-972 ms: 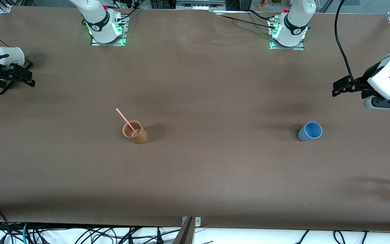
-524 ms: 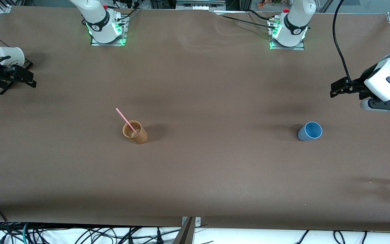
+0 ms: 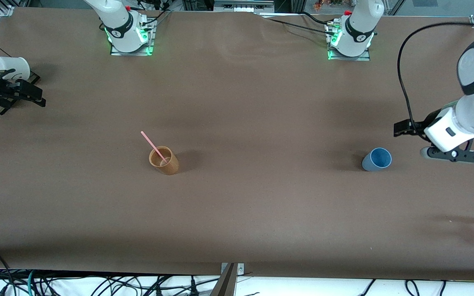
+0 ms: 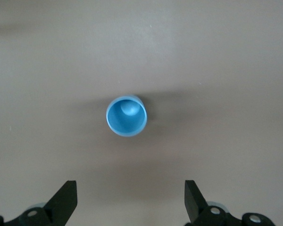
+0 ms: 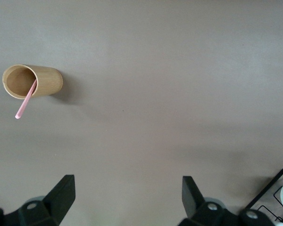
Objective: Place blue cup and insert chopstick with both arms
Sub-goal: 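Lower the left gripper over the blue cup, then close the left gripper on the blue cup rim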
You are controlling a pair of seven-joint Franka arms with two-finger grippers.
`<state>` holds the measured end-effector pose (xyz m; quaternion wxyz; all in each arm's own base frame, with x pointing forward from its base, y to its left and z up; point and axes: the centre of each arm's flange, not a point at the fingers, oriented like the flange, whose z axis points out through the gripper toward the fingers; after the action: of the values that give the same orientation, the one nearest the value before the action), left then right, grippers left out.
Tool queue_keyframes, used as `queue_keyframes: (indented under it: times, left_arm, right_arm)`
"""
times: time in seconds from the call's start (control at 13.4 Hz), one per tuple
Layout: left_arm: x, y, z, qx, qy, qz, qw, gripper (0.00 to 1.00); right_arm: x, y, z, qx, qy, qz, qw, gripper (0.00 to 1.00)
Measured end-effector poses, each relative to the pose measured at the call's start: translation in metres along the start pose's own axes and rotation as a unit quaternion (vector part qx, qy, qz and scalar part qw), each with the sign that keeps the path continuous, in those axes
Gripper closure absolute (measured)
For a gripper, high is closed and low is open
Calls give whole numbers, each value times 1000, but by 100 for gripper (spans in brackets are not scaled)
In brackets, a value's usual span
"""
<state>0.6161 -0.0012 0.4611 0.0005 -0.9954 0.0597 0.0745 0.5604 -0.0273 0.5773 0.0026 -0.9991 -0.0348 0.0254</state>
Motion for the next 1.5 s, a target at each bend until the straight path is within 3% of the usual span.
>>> queue_keyframes:
  times: [0.3, 0.6, 1.5]
  left_arm:
    - [-4, -37, 80, 3, 22, 2, 1000, 0]
    - [-10, -61, 125, 8, 48, -5, 999, 0]
    - [16, -55, 187, 18, 72, 5, 997, 0]
  right_arm:
    - [0, 0, 0, 0, 0, 0, 1000, 0]
    - [0, 0, 1, 0, 0, 0, 1000, 0]
    - [4, -1, 7, 0, -6, -1, 1000, 0]
